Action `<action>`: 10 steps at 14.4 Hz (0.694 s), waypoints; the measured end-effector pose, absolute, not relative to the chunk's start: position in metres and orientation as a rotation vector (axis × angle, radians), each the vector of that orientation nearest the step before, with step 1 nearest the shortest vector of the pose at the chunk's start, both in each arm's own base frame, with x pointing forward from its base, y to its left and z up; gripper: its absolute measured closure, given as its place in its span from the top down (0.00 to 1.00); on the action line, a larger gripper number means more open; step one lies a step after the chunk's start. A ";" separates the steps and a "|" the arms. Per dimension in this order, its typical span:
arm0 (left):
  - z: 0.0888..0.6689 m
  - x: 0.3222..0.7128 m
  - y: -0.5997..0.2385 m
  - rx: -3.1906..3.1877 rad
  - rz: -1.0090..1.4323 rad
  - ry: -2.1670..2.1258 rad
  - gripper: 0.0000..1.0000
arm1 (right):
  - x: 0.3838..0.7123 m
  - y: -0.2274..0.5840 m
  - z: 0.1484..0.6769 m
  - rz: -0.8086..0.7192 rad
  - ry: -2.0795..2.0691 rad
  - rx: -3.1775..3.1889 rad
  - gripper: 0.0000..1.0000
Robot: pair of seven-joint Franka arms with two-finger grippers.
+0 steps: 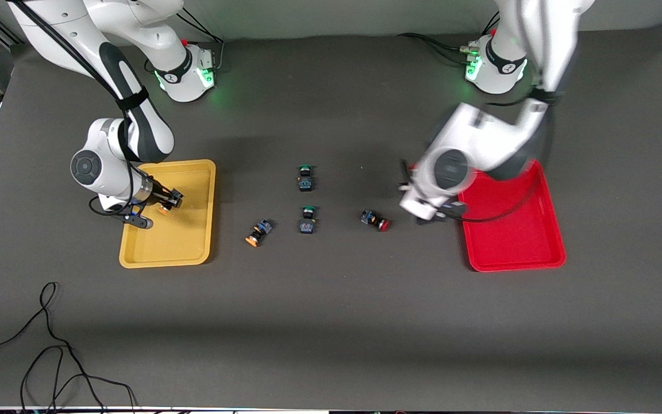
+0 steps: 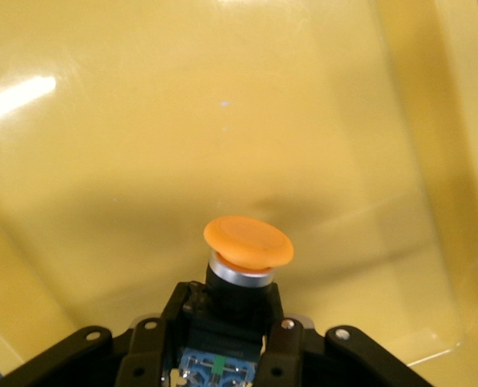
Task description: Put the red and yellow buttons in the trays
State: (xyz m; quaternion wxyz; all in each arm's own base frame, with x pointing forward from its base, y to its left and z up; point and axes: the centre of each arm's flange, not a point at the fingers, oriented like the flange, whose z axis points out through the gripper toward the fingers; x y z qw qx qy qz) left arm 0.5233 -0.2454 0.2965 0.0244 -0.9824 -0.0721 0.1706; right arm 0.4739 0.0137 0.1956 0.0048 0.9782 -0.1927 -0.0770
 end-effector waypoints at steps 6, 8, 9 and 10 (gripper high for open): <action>0.216 0.540 -0.115 -3.058 0.450 -0.050 0.41 | 0.480 0.009 0.202 -0.214 -0.622 3.070 0.93; 0.183 0.527 -0.119 -3.061 0.461 -0.020 0.41 | 0.489 0.011 0.223 -0.177 -0.622 3.091 1.00; 0.177 0.524 -0.120 -3.059 0.472 -0.014 0.41 | 0.494 0.013 0.240 -0.157 -0.623 3.106 1.00; 0.179 0.526 -0.119 -3.059 0.464 -0.015 0.46 | 0.501 0.016 0.261 -0.133 -0.628 3.123 1.00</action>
